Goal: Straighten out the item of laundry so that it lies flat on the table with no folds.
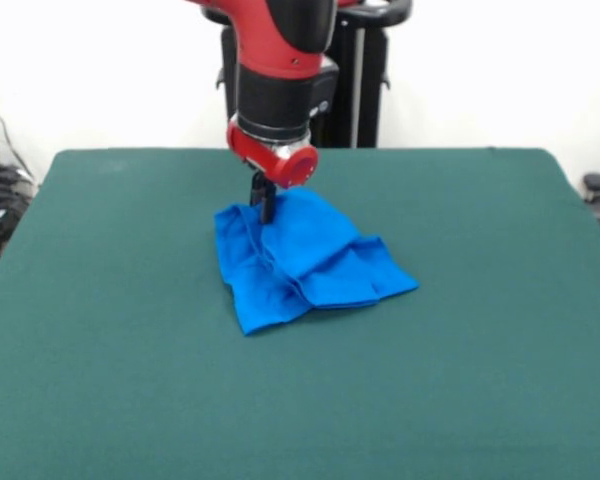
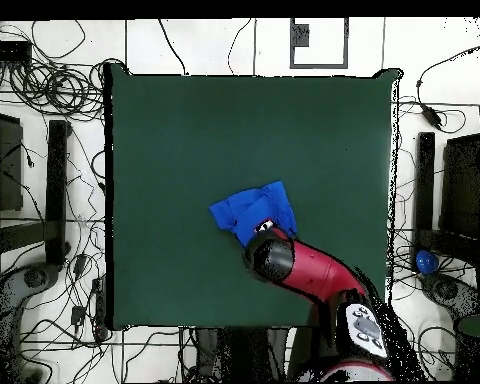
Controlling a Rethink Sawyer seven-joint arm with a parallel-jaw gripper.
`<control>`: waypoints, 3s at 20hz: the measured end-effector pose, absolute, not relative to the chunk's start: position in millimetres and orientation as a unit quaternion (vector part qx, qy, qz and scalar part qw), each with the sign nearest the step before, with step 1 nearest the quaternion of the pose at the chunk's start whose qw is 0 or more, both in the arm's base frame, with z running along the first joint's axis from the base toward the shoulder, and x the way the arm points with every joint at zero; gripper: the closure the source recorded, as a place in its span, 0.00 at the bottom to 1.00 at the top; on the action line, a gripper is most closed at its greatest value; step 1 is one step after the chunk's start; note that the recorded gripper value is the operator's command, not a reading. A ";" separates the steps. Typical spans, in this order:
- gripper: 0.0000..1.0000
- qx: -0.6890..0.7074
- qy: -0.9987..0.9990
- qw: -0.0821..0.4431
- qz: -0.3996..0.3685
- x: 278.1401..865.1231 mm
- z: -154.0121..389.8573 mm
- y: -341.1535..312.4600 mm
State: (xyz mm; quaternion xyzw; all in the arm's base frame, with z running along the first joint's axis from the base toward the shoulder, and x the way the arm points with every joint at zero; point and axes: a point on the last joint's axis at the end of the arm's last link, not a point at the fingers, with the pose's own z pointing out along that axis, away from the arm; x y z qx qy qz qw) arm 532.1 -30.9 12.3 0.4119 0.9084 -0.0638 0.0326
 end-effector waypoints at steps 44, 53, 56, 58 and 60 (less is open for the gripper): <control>1.00 0.404 0.913 0.036 -0.032 507.5 151.9 32.4; 1.00 0.409 0.911 0.012 -0.042 499.4 124.6 25.2; 1.00 0.408 0.912 0.004 -0.045 498.7 115.5 24.8; 1.00 0.408 0.912 0.002 -0.046 499.6 112.3 24.5; 1.00 0.407 0.912 0.003 -0.047 501.6 110.7 24.6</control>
